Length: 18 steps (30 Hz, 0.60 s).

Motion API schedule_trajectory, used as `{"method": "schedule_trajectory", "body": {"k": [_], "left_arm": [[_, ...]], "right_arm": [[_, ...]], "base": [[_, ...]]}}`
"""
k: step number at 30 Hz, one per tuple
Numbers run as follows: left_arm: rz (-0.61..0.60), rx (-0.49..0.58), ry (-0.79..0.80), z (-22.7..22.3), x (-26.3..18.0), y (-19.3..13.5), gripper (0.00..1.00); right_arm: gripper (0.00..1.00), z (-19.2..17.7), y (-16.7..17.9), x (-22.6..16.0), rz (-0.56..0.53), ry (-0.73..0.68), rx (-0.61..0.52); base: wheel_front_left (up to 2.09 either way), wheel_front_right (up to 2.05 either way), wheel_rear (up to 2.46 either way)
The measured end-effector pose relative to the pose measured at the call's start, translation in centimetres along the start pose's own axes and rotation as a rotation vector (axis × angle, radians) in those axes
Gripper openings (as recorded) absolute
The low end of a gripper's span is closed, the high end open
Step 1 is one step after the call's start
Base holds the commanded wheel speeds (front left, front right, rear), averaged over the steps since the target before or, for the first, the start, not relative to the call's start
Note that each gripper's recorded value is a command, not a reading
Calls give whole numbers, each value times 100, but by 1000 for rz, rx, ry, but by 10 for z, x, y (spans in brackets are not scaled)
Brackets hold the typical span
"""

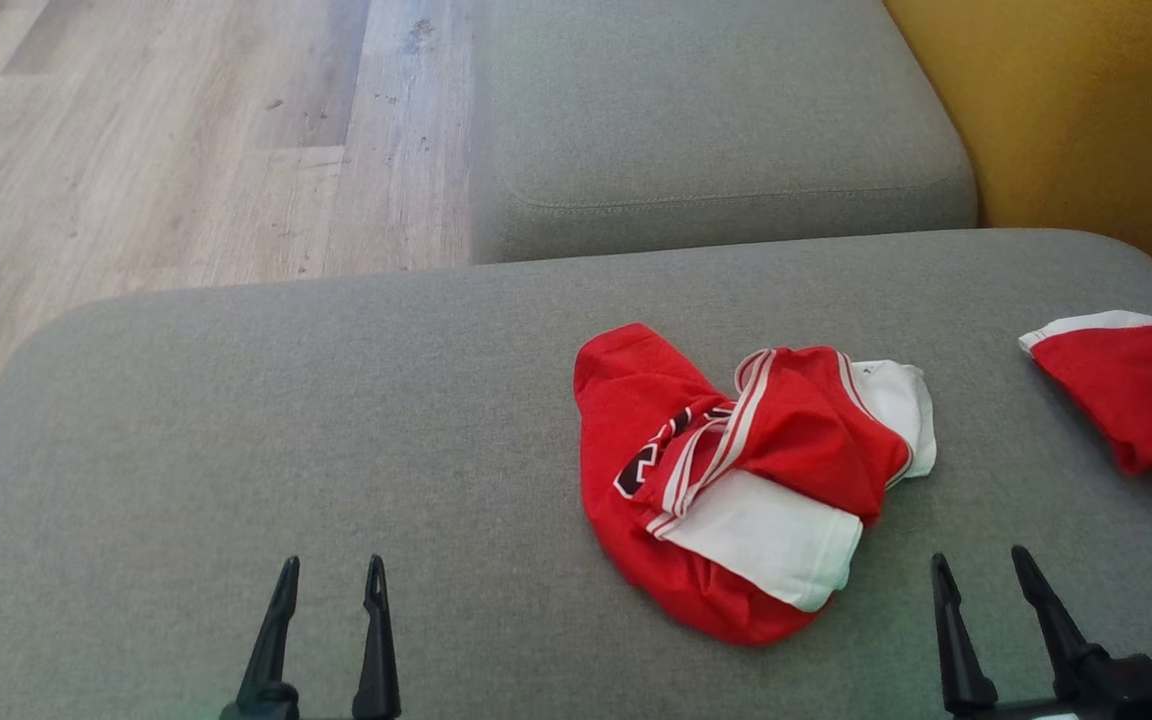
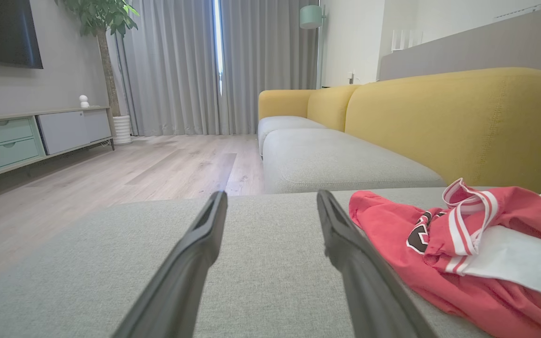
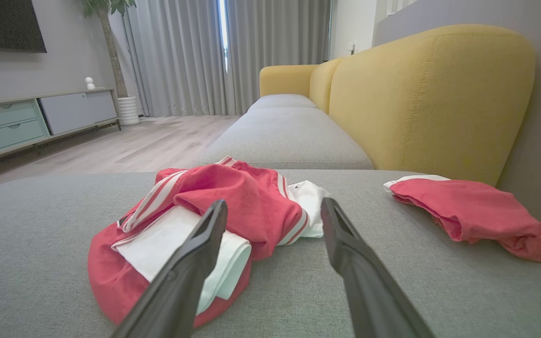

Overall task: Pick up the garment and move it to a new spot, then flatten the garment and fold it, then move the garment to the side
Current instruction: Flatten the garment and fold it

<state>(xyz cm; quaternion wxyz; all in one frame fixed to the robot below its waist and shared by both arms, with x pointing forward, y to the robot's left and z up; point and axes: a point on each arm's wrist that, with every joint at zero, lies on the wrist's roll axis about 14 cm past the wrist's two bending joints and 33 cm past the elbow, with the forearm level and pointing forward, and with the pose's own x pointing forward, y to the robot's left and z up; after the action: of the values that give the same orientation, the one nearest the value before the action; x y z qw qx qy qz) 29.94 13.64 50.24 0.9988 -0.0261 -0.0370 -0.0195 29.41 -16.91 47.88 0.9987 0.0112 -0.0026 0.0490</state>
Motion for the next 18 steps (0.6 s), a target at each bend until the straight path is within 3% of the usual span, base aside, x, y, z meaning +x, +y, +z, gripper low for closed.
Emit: {"method": "schedule_trajectory", "body": {"k": [10, 14, 18], "left_arm": [[-29, 15, 20, -6, 1, -8, 100], [-90, 14, 56, -17, 2, -24, 100], [-226, 29, 87, -28, 12, -58, 100]], "right_arm": [[100, -1, -2, -1, -10, 3, 3], [100, -3, -3, -1, -14, 12, 5], [100, -7, -5, -2, -23, 27, 8]], "base": [[0, 0, 0], [0, 0, 0], [0, 0, 0]]}}
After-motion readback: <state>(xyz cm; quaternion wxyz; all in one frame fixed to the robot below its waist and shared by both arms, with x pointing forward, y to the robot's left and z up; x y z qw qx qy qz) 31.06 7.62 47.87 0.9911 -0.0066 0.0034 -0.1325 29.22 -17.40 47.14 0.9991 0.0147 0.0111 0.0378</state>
